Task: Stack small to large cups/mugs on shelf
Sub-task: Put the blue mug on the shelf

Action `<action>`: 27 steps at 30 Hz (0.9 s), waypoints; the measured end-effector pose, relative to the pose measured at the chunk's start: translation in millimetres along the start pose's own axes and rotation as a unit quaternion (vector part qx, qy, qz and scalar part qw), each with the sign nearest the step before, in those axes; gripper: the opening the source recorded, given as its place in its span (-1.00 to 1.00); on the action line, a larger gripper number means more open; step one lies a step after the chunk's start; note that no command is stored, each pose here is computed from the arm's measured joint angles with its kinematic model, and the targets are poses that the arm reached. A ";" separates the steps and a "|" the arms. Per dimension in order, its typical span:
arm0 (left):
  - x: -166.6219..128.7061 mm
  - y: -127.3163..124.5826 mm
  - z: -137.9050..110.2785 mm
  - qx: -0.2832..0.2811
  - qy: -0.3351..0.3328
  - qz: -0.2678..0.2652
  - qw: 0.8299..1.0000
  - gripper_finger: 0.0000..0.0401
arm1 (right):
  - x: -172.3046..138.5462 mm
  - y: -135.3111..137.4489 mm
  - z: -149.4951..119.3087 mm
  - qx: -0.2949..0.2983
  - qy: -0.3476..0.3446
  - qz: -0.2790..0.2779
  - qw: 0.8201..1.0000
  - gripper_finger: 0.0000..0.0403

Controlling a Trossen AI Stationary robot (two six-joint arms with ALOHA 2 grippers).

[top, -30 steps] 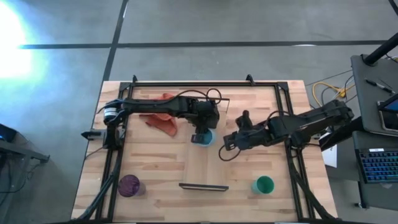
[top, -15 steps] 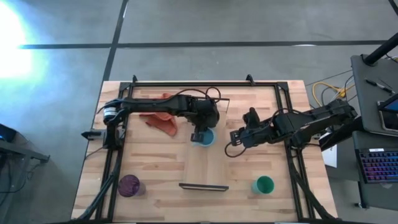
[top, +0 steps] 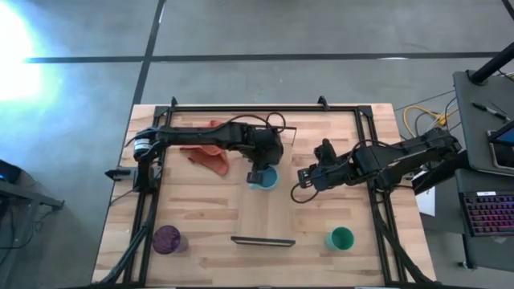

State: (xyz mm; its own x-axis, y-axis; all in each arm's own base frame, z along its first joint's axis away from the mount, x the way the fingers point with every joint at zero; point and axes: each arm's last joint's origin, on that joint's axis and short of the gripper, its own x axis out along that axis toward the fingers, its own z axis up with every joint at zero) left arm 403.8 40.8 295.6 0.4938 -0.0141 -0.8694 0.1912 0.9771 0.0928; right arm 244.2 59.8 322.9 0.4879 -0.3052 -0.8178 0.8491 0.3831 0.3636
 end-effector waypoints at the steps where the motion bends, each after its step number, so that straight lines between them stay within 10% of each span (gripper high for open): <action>1: 1.3 -0.6 -1.9 -0.003 0.007 -0.004 1.000 -0.97 | 0.0 0.0 0.0 0.000 0.000 0.000 1.000 -0.91; 27: -6.8 3.7 1.7 -0.006 0.000 0.060 0.998 -0.51 | 3.0 -2.0 -2.0 -0.013 0.005 -0.006 1.000 -0.91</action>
State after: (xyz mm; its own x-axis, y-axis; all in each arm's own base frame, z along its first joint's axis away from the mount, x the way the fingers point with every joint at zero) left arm 402.6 44.2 302.7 0.5118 0.1035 -0.8528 0.1208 0.9742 0.1908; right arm 243.6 59.8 318.8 0.4755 -0.3020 -0.8263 0.8497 0.4011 0.3423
